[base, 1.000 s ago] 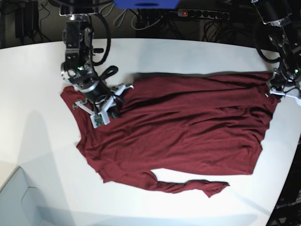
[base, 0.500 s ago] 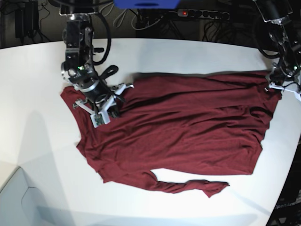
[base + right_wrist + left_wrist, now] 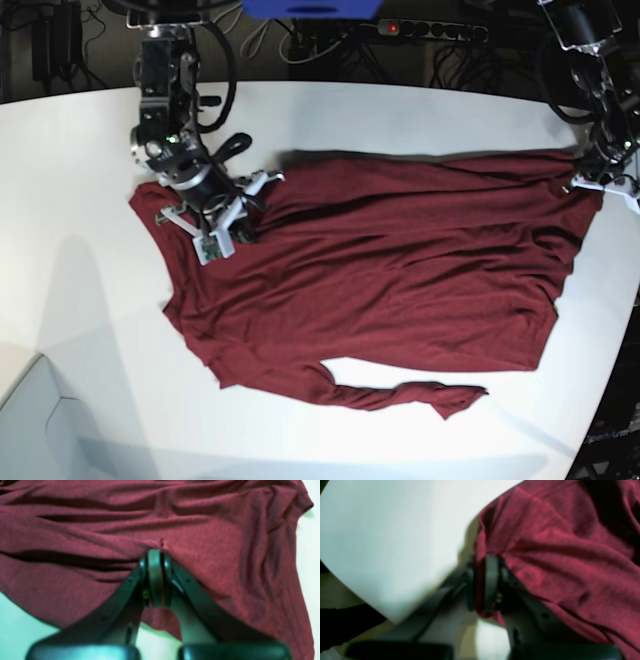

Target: Layout the t-shirt on the table in an organized manner, then fold the t-shirt properly

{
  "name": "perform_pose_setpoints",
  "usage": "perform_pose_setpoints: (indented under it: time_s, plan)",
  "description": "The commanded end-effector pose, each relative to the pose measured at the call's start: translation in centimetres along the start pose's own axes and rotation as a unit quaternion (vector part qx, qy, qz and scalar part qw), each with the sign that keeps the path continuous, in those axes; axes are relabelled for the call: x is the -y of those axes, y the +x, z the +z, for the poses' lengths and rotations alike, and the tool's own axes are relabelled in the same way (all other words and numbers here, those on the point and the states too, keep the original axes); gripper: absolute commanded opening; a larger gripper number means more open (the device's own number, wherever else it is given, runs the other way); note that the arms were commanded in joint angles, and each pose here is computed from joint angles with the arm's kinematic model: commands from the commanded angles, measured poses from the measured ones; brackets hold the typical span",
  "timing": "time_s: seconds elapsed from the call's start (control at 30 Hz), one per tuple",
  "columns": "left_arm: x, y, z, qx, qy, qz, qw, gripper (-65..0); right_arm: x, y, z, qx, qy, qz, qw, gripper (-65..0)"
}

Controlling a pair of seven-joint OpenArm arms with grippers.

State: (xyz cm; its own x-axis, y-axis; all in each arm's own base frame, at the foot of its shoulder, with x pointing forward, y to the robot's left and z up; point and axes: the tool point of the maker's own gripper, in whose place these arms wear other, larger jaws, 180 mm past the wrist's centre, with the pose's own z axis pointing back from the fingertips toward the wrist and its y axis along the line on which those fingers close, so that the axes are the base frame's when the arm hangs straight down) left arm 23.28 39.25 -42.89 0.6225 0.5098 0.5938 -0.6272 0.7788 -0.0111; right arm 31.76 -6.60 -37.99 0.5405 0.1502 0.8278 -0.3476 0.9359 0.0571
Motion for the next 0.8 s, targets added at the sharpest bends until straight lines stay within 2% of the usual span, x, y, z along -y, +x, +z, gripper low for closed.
perform_pose_setpoints:
  time_s: [0.0, 0.33, 0.57, 0.77]
  plan:
    - [-0.8, 0.2, 0.1, -0.005, 0.012, -0.006, 1.0, -61.5, -0.1, 1.7, 0.1, 0.028, 0.002, 0.002, 0.9996, -65.0]
    - [-1.8, 1.8, 0.7, 0.01, 0.021, -0.019, 1.0, -61.9, -0.4, 0.3, 0.5, 0.014, 0.004, -0.001, 0.9999, -65.0]
    - [-1.4, 3.7, 3.5, 0.054, 0.014, -0.053, 0.997, -61.9, -0.8, -0.4, 2.1, 0.013, 0.002, 0.003, 0.9999, -65.0]
    - [-1.5, 3.0, 4.6, 0.058, 0.013, -0.07, 0.996, -61.9, -1.0, -1.3, 3.6, 0.007, -0.001, 0.008, 0.9999, -65.0]
